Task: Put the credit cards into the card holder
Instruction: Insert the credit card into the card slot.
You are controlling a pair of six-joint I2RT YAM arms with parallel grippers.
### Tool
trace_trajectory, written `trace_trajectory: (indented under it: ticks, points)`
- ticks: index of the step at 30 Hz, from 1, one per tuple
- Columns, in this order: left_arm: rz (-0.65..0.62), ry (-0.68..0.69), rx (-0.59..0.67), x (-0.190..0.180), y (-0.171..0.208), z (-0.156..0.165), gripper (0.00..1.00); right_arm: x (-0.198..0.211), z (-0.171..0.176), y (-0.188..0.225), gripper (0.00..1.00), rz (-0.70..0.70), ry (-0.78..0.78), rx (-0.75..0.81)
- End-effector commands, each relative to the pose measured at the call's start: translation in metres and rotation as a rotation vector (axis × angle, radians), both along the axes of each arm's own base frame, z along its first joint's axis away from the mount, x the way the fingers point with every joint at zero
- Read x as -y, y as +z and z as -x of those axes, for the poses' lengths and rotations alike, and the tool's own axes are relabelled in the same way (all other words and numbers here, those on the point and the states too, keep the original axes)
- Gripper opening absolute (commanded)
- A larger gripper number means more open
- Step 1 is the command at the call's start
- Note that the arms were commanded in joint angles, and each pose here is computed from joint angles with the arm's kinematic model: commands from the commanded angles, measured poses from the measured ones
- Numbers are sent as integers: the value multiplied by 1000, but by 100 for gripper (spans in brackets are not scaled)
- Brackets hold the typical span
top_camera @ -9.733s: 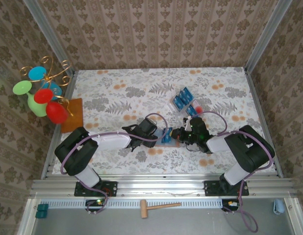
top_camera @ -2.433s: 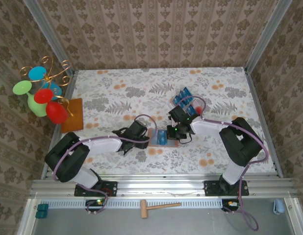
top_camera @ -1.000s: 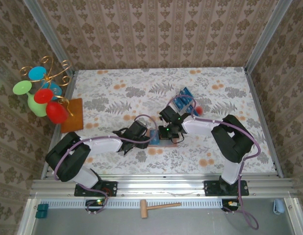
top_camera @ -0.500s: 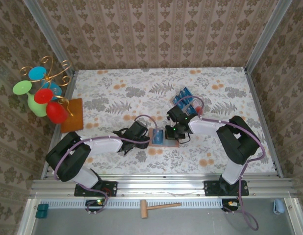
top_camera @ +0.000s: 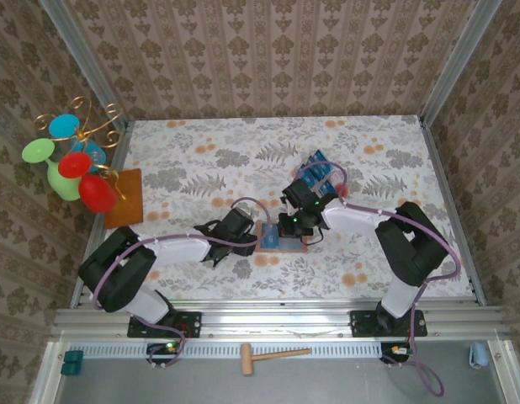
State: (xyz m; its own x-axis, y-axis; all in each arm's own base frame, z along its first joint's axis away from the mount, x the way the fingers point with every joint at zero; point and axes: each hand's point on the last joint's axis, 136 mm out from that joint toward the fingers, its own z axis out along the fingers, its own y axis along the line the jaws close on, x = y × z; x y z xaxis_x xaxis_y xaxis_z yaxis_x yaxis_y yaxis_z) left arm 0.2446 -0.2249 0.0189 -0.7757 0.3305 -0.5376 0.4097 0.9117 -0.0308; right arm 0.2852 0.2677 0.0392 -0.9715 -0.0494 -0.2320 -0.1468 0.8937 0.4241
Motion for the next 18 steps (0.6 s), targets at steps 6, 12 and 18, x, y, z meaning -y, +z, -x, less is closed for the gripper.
trace_trajectory:
  ticks: [6, 12, 18]
  points:
    - [3, -15, -44, 3, -11, 9, 72, -6, 6, -15, 0, 14, 17, -36]
    - [5, -15, -45, 4, -12, 8, 72, -6, 6, -21, 0, 17, 12, -45]
    - [5, -17, -51, 5, -14, 9, 72, -12, 5, -20, 0, 5, 24, -48]
